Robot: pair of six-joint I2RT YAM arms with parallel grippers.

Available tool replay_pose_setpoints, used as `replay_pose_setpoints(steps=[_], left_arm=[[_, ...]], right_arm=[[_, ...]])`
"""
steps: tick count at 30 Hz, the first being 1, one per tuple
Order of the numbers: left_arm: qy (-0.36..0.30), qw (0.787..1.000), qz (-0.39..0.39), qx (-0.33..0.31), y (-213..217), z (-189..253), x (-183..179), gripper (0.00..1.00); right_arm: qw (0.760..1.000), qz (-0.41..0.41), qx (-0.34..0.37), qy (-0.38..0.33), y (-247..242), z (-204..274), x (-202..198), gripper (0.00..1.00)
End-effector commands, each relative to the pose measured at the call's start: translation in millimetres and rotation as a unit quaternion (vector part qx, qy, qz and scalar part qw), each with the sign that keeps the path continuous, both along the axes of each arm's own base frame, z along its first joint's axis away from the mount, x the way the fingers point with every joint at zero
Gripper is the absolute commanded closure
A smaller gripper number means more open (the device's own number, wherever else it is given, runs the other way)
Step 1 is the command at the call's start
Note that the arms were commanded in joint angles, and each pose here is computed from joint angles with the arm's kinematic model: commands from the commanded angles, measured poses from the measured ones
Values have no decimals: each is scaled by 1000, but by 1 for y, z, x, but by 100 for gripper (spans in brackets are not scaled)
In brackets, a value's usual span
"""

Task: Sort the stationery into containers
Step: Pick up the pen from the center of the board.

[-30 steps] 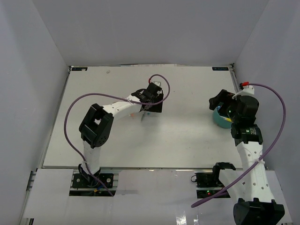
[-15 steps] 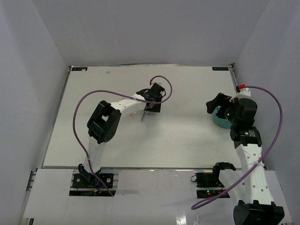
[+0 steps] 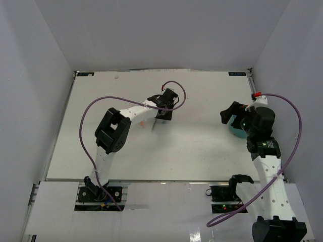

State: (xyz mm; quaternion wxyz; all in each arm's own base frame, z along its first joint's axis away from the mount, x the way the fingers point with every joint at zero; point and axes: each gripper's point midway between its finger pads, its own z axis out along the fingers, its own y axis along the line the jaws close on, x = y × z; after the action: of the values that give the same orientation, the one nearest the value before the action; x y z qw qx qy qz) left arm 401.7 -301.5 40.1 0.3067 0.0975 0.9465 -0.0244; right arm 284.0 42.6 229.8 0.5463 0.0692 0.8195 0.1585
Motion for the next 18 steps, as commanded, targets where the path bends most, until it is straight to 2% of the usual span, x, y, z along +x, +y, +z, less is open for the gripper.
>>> replay_pose_setpoints(steps=[1,9,12,13,18], left_arm=[[6,1000,2,-3,-4,-2,4,45],[29,1000,0,-1,-6,-14,-1,54],[38,999,-7,-10,-10,-15,-4,67],[38,999,-8,-14,-12,-13,-4,76],[30,999,-17,-33,-19,5,-6,97]], right_arm=[[1000,10,-7,-26,2,11,2,10],[1000,10,-8,-26,2,9,0,10],[1000,9,-10,-27,2,9,0,10],[1000,10,-10,-28,2,10,0,10],[999,19,-10,-34,5,14,-1,10]])
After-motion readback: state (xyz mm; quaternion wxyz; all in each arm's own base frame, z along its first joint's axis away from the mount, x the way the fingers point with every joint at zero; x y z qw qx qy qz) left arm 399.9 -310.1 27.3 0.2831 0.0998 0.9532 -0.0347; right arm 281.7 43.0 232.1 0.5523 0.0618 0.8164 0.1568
